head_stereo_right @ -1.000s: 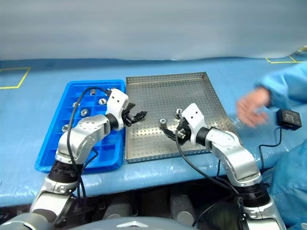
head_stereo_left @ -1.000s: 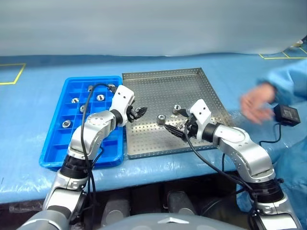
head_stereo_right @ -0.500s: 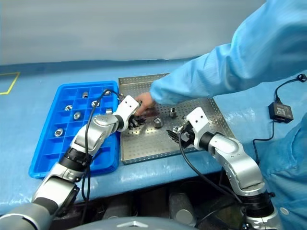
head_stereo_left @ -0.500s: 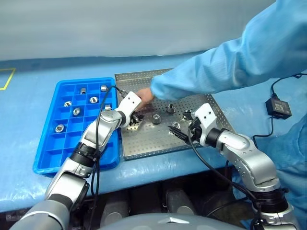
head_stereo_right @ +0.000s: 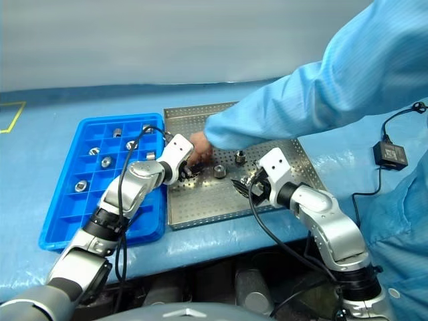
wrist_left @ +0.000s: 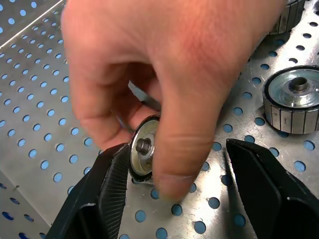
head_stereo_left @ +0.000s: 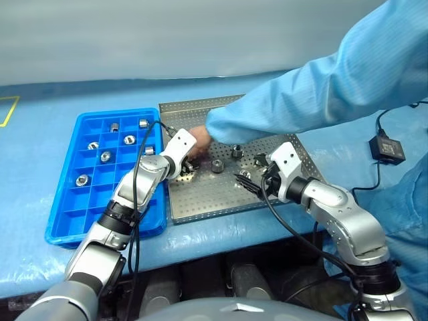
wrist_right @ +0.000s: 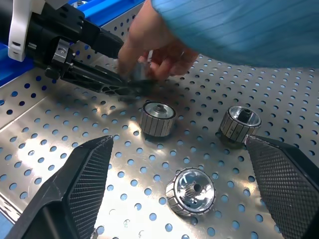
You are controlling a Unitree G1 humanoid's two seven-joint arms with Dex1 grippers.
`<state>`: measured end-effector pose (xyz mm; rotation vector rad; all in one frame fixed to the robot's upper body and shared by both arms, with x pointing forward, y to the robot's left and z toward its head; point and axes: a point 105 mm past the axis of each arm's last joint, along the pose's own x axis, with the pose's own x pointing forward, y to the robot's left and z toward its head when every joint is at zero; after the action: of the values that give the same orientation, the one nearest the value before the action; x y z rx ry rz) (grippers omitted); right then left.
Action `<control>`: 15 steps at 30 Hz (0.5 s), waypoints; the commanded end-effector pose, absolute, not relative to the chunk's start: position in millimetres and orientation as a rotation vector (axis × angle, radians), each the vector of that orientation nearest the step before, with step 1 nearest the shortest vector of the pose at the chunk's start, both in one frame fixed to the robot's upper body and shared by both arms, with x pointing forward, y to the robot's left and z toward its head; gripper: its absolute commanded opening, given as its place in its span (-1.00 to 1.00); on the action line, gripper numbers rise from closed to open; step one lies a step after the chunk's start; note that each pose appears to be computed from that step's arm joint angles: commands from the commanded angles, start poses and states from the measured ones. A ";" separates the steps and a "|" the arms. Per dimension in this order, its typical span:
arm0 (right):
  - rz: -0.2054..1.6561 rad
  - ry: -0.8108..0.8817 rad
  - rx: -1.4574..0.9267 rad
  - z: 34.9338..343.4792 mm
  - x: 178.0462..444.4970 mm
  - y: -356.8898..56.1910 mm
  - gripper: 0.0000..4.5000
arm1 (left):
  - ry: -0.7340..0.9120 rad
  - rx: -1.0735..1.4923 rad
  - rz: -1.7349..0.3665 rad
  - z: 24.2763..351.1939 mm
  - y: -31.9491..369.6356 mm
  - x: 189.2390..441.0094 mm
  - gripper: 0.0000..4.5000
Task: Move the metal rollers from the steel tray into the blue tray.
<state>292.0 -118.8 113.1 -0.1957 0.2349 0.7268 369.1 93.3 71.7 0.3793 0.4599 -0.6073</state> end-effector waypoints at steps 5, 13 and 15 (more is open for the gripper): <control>0.727 0.187 -0.201 123.9 294.0 -116.8 1.00 | 0.436 0.375 -0.590 79.4 99.5 371.1 0.48; 0.727 0.187 -0.199 124.9 290.8 -120.2 1.00 | 0.355 0.279 -0.706 96.7 83.3 364.9 0.48; 0.734 0.187 -0.200 125.2 289.2 -120.6 1.00 | 0.343 0.268 -0.727 99.1 82.9 363.2 0.48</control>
<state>290.1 -119.4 111.3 -0.1901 0.2419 0.7309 363.0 88.0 78.4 0.2781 0.4303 -0.6949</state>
